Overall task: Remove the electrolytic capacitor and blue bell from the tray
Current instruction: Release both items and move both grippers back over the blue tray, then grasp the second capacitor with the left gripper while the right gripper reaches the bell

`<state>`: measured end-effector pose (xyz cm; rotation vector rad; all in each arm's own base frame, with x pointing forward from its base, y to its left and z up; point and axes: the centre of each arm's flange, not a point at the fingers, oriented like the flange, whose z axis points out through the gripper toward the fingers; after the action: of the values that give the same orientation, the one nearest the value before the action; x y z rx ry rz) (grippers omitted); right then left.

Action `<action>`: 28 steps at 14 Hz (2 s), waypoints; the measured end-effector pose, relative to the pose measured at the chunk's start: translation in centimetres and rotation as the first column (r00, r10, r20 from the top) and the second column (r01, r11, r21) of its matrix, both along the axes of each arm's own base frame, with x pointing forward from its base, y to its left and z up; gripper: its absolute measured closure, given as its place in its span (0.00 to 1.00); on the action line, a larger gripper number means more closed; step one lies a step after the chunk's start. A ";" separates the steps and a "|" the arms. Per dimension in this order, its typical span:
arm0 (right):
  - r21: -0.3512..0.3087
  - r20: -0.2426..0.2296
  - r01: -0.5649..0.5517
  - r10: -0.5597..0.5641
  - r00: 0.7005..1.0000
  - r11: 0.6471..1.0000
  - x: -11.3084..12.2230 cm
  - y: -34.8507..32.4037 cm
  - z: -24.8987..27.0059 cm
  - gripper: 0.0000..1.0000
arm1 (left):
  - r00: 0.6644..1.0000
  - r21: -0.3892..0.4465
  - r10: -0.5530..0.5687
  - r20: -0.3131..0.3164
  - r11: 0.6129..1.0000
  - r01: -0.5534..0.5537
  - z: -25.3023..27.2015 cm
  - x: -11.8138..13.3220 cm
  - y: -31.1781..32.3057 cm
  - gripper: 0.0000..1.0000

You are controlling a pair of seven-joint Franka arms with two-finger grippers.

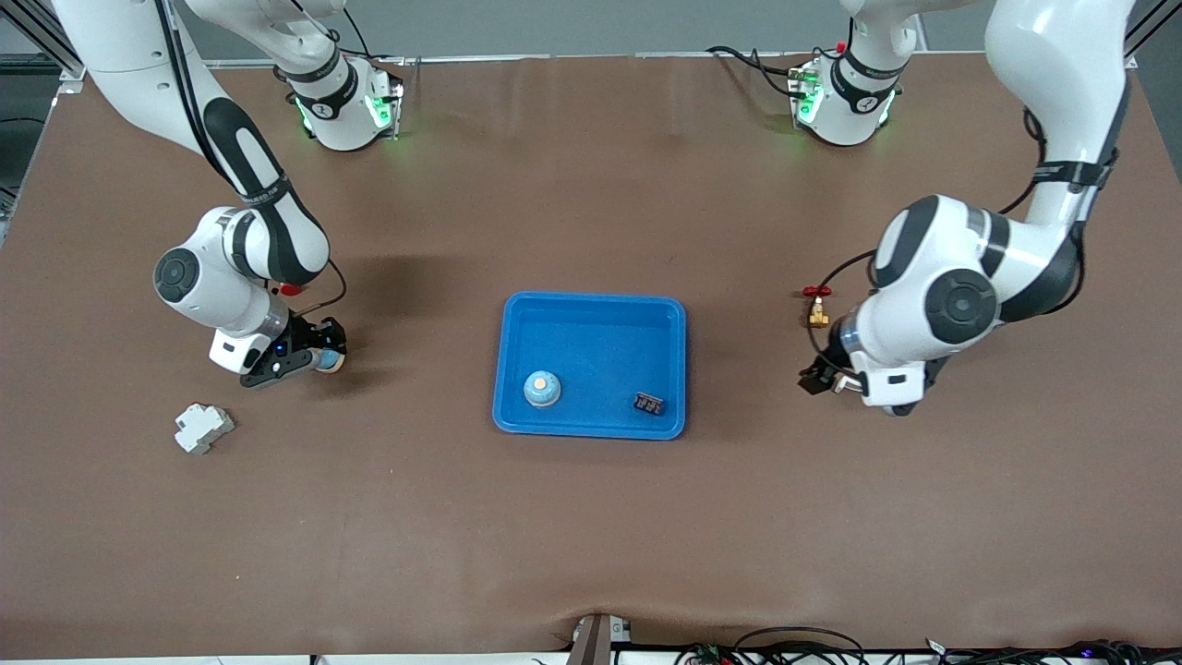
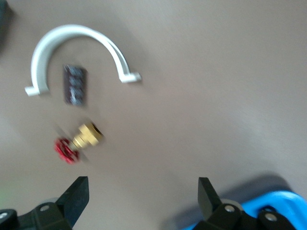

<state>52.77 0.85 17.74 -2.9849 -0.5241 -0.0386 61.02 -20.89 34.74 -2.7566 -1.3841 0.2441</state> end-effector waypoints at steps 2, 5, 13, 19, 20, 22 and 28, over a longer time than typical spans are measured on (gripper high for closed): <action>0.002 0.004 0.000 0.000 1.000 1.000 0.2 0.1 0.1 0.26 | 0.997 -0.007 0.074 0.005 0.997 -0.074 -0.3 0.1 -4.0 0.00; 0.004 0.014 -0.004 0.004 1.000 1.000 0.6 0.3 0.4 0.00 | 0.985 -0.057 0.171 0.040 0.984 -0.168 -1.4 1.0 -8.4 0.00; 0.038 -0.112 0.226 -0.220 0.969 0.973 2.4 5.8 3.2 0.00 | 0.930 -0.147 0.345 0.123 0.934 -0.327 -6.5 0.7 -17.0 0.18; 0.030 -0.124 0.386 -0.380 0.917 0.922 3.1 16.2 6.9 0.00 | 0.914 -0.122 0.374 0.158 0.926 -0.358 -11.3 -0.9 -21.6 0.30; 0.024 -0.129 0.416 -0.410 0.903 0.909 3.2 17.5 7.6 0.00 | 0.912 -0.121 0.375 0.164 0.926 -0.359 -12.1 -1.0 -21.7 0.31; 0.011 -0.113 0.471 -0.467 0.877 0.882 3.4 20.9 9.2 0.00 | 0.912 -0.103 0.369 0.178 0.929 -0.355 -13.6 -1.2 -22.0 0.33; -0.007 -0.071 0.559 -0.558 0.827 0.829 3.5 30.2 10.5 0.00 | 0.916 -0.086 0.359 0.177 0.933 -0.349 -15.1 -1.7 -22.3 0.37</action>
<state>56.27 31.07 28.23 -2.9940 0.3754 0.0141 59.32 -43.18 19.67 -2.6047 -1.9534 0.0264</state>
